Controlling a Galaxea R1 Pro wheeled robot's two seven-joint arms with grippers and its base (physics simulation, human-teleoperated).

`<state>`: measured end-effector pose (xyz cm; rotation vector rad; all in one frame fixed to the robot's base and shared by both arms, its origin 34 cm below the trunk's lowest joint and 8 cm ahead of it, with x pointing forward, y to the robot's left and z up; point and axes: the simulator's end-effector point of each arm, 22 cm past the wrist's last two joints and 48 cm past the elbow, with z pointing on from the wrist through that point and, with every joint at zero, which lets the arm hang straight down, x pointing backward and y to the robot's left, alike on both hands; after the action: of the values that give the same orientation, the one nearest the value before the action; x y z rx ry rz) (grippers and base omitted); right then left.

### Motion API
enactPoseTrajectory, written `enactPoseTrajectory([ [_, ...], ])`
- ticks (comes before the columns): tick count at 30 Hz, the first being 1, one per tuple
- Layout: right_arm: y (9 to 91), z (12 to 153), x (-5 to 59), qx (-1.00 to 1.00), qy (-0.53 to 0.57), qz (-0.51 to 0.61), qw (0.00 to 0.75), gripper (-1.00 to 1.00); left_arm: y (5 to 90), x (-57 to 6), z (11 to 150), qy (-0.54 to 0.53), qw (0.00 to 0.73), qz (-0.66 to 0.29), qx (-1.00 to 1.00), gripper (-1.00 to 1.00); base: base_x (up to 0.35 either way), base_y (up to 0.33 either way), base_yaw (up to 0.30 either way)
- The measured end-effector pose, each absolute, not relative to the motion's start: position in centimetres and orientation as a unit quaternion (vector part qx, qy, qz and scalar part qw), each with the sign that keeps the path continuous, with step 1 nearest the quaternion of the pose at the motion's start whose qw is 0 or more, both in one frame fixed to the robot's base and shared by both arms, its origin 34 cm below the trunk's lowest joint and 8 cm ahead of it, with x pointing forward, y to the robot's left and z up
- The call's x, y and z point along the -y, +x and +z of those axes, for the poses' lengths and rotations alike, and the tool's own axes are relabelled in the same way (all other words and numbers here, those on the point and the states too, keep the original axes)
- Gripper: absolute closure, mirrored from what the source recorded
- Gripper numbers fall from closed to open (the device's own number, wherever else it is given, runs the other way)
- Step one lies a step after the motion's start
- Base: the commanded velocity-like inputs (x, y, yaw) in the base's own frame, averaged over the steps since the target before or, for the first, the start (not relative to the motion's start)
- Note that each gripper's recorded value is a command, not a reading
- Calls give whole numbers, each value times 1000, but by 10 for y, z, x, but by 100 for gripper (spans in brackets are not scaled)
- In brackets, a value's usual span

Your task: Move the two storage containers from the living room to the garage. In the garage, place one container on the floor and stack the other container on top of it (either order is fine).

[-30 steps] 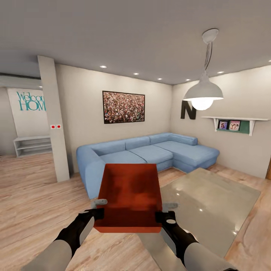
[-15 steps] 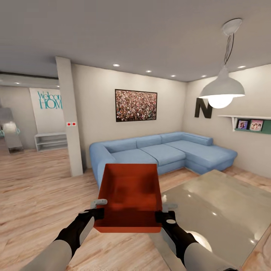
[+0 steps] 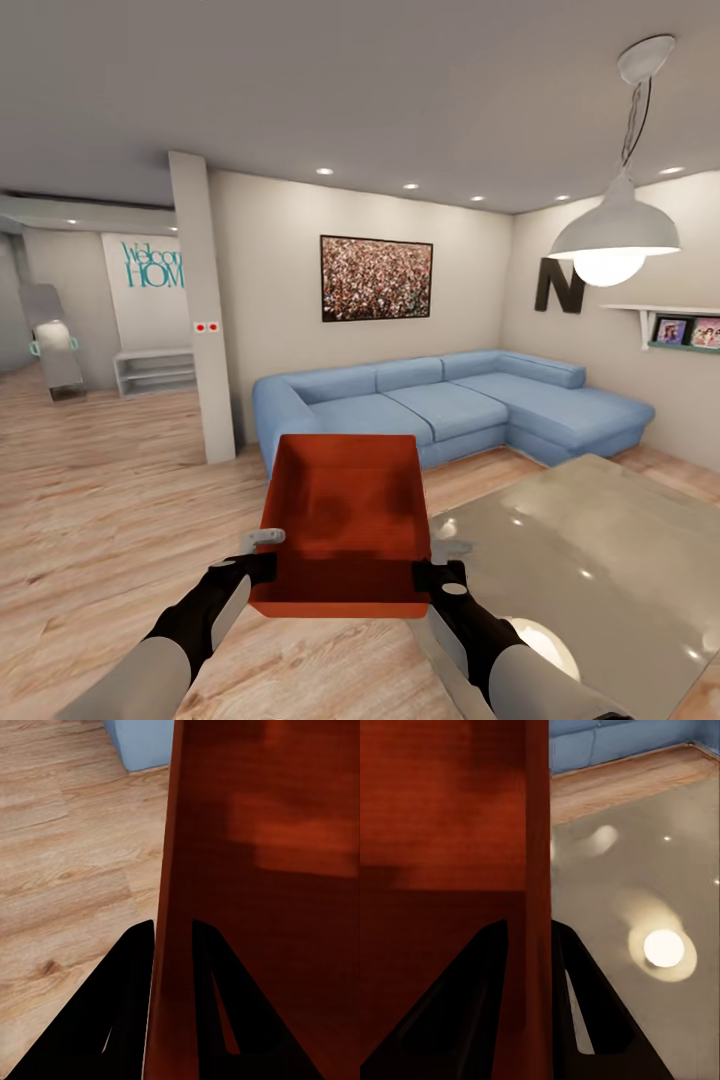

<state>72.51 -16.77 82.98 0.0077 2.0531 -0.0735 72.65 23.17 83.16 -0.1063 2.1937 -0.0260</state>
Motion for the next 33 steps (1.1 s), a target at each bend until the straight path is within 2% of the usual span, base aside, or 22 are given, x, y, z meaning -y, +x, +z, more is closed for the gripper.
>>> enactPoseTrajectory([
  [33,725,828,168,-856,4,-31,516,100,727,-231,830,-43,454,-10,-890,100,0,0,285],
])
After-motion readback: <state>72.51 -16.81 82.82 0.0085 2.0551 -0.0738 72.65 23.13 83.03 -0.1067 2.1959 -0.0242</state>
